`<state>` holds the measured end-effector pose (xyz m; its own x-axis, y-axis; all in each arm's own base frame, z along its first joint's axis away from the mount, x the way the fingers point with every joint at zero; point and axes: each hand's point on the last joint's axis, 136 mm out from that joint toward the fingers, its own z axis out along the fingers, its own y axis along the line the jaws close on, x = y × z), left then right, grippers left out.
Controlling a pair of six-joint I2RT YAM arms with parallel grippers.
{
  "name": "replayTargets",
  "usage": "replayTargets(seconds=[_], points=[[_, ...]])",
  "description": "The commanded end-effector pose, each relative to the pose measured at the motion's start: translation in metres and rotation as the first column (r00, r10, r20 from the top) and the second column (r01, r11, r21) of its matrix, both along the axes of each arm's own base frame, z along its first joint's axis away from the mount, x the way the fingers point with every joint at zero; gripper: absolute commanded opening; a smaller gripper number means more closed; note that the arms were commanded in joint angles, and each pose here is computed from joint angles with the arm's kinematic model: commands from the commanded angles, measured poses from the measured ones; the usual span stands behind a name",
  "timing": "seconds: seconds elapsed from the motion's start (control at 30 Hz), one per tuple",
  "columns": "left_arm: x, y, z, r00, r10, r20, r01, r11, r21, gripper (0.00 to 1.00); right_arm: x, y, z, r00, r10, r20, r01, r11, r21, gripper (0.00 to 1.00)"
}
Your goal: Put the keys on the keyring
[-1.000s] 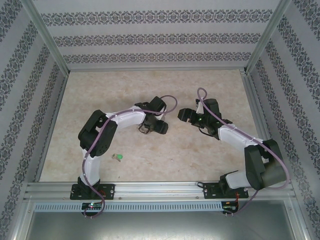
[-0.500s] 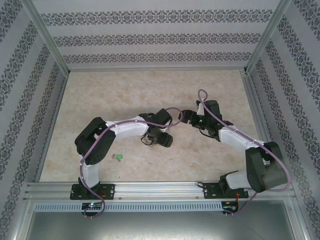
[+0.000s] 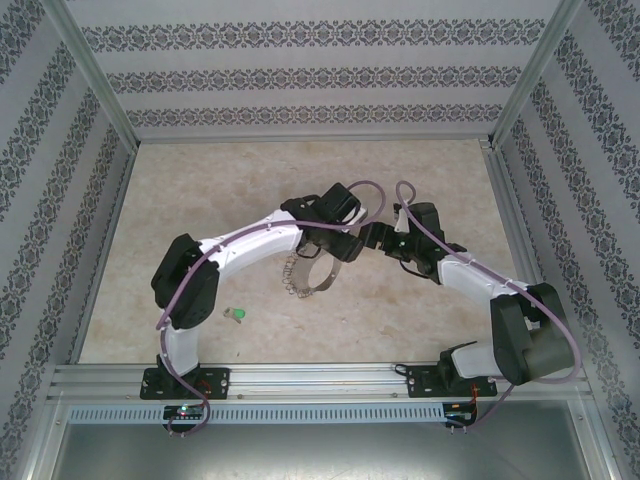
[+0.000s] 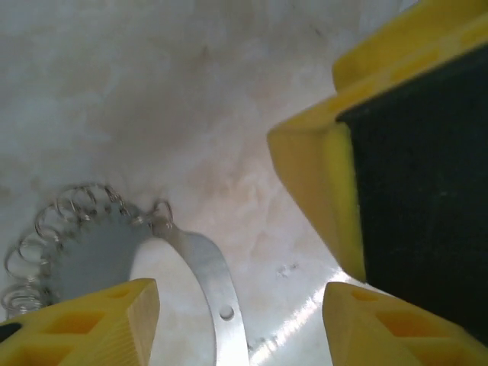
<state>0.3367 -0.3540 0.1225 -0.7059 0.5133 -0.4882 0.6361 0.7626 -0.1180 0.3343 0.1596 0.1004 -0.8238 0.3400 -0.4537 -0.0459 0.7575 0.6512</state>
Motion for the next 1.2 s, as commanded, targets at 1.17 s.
replayTargets(seconds=[1.17], points=[[0.03, 0.013, -0.079, 0.995, -0.097, -0.036, 0.103, 0.975, 0.195, 0.31, -0.009, -0.02, -0.018, 0.998, -0.046, -0.04, 0.045, 0.998, -0.032, 0.8]])
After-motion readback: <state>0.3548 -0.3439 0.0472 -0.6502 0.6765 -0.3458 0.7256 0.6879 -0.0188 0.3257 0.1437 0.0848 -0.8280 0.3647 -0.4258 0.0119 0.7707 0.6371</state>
